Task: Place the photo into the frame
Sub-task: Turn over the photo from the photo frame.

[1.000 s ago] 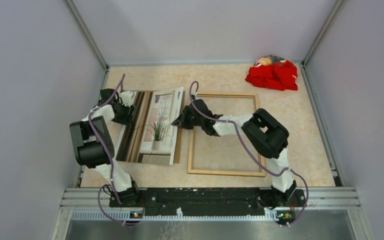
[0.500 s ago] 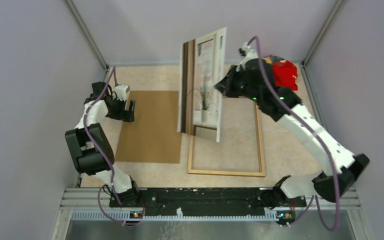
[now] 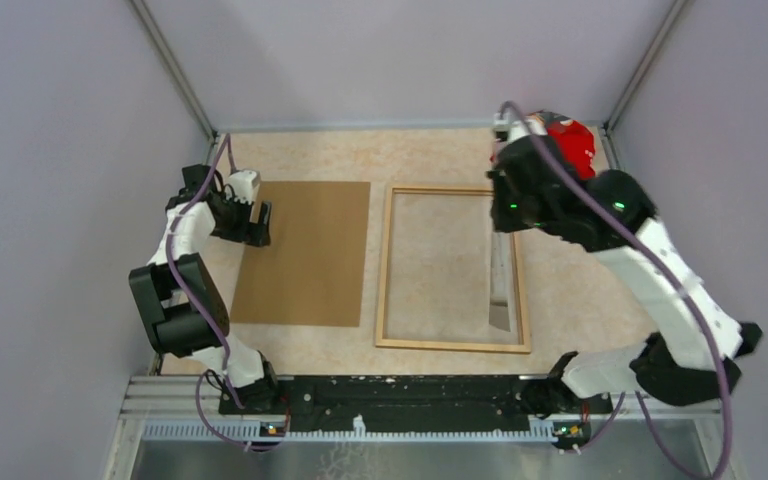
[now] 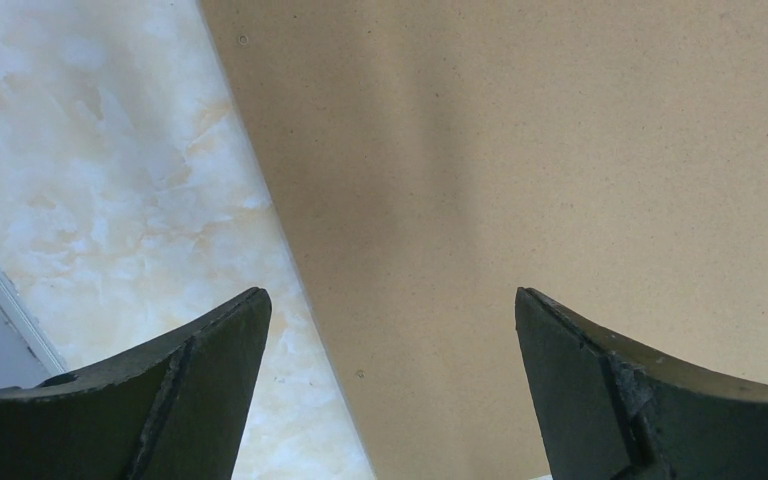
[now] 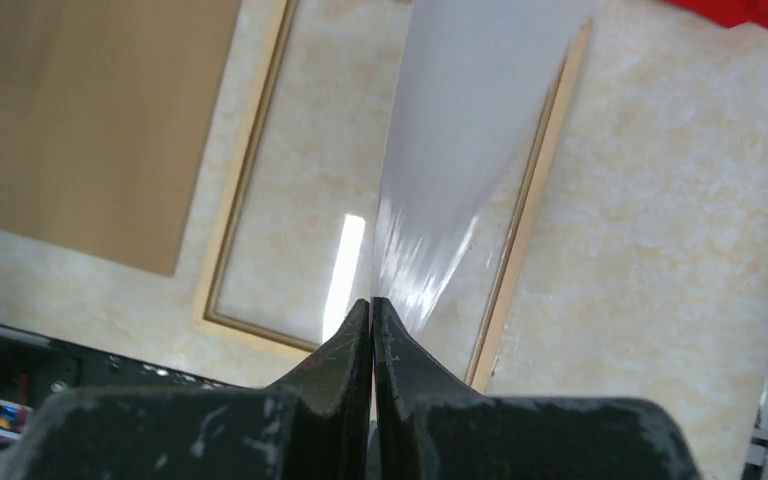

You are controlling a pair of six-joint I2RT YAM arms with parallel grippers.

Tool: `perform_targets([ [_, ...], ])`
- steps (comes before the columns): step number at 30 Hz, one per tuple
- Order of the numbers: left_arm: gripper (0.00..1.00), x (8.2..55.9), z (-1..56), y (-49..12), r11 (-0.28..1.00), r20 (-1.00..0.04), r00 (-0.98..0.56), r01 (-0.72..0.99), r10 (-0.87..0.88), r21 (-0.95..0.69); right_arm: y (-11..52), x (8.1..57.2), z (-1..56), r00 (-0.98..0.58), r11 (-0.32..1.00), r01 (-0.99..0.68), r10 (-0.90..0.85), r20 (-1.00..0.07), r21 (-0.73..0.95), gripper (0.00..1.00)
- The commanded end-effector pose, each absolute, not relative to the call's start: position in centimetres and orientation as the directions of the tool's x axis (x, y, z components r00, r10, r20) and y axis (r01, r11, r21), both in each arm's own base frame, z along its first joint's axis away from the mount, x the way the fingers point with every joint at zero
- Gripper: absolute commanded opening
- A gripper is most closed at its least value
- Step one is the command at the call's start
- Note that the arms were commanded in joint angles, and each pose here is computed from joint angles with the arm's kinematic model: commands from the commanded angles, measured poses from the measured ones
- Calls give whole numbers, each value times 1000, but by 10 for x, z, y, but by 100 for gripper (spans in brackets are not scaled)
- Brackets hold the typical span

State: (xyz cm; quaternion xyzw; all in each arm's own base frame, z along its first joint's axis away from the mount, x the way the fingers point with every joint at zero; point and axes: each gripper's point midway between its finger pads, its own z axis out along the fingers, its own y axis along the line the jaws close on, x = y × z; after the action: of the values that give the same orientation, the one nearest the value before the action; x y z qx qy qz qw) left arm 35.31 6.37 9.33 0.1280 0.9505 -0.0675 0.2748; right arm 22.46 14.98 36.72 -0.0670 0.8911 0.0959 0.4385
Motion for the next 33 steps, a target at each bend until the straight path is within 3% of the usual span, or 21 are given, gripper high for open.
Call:
perform_targets([
  [1, 98, 346, 105, 66, 956, -561, -793, 294, 238, -10, 183, 231, 317, -685, 962, -245, -257, -681, -116, 0],
  [5, 98, 343, 103, 67, 958, -563, -791, 288, 239, 1, 216, 240, 286, -707, 939, -286, -343, -619, -193, 0],
  [11, 98, 340, 99, 63, 958, -560, -797, 286, 226, -20, 271, 255, 238, -736, 958, -283, -243, -632, -39, 0],
  [19, 98, 338, 97, 66, 958, -557, -795, 288, 239, 0, 314, 271, 202, -781, 982, -84, 42, -624, 171, 0],
  [27, 98, 334, 87, 68, 957, -541, -803, 288, 249, 12, 324, 284, 172, -805, 982, 132, 185, -564, 135, 0],
  [33, 98, 336, 86, 71, 958, -537, -804, 287, 254, 23, 318, 293, 167, -757, 957, 248, 288, -587, 149, 0],
])
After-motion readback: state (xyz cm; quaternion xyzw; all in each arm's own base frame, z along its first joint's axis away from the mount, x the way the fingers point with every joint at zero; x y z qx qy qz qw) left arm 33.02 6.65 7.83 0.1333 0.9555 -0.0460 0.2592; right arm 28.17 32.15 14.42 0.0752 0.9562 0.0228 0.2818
